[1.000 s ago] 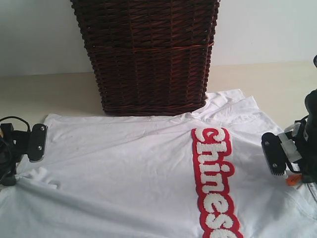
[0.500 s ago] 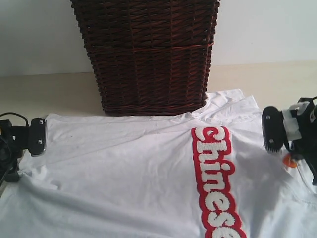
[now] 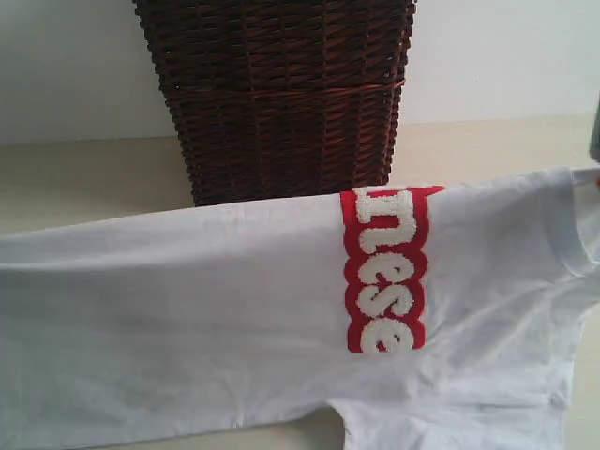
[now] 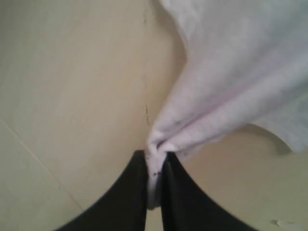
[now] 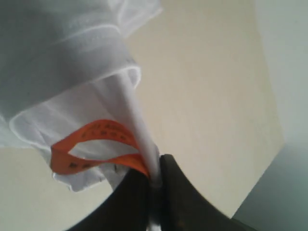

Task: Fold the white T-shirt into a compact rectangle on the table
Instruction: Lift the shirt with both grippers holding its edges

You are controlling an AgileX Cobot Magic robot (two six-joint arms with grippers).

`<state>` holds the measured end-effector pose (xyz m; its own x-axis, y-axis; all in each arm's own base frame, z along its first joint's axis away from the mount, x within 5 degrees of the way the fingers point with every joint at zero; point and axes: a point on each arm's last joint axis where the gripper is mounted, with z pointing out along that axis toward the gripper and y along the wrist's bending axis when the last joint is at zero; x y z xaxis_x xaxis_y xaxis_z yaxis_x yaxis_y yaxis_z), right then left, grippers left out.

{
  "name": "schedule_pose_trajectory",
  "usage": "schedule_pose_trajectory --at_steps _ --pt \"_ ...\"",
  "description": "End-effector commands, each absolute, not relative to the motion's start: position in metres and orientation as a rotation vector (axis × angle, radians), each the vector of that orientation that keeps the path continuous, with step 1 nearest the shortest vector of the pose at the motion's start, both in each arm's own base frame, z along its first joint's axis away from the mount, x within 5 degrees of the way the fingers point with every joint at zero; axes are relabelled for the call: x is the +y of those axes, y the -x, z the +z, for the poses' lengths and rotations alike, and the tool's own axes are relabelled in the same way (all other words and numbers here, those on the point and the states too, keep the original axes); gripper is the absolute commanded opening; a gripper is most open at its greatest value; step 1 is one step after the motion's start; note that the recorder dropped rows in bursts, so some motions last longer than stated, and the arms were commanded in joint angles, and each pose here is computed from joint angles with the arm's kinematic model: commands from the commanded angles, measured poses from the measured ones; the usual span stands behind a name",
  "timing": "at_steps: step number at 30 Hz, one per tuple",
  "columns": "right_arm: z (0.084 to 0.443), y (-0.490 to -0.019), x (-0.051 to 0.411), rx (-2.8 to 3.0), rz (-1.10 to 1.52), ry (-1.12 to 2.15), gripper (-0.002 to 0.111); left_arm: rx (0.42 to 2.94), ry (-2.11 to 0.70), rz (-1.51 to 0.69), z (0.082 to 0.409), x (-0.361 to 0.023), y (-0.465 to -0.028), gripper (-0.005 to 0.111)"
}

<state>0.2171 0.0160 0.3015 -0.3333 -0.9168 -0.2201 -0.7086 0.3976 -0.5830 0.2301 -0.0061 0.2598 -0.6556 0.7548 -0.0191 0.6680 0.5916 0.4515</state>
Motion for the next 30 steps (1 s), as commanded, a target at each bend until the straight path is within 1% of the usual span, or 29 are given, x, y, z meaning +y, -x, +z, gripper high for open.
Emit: schedule_pose_trajectory --at_steps 1,6,11,14,17,23,26,30 --pt "0.333 -0.181 0.009 2.110 -0.562 1.239 0.000 2.579 -0.904 0.662 0.302 0.005 -0.187 0.000" --pt "0.365 -0.135 0.008 2.002 -0.483 0.942 0.000 2.361 -0.731 0.675 0.350 0.014 -0.134 0.000" --pt "0.393 -0.089 0.008 1.851 -0.425 0.837 0.000 2.154 -0.579 0.685 0.398 0.023 -0.084 0.000" --pt "0.404 -0.068 0.007 1.801 -0.413 0.804 0.000 2.117 -0.526 0.685 0.414 0.028 -0.063 0.000" --pt "0.415 -0.052 0.005 1.765 -0.412 0.768 0.000 2.099 -0.539 0.706 0.424 0.031 -0.050 0.000" --pt "0.437 -0.033 0.003 1.740 -0.406 0.737 0.000 2.060 -0.586 0.734 0.431 0.031 -0.044 0.000" --pt "0.439 -0.030 0.003 1.774 -0.397 0.753 0.000 2.058 -0.652 0.676 0.429 0.025 -0.046 0.000" --pt "0.419 -0.046 0.004 1.991 -0.335 0.897 0.000 2.094 -0.734 0.488 0.423 0.009 -0.061 0.000"
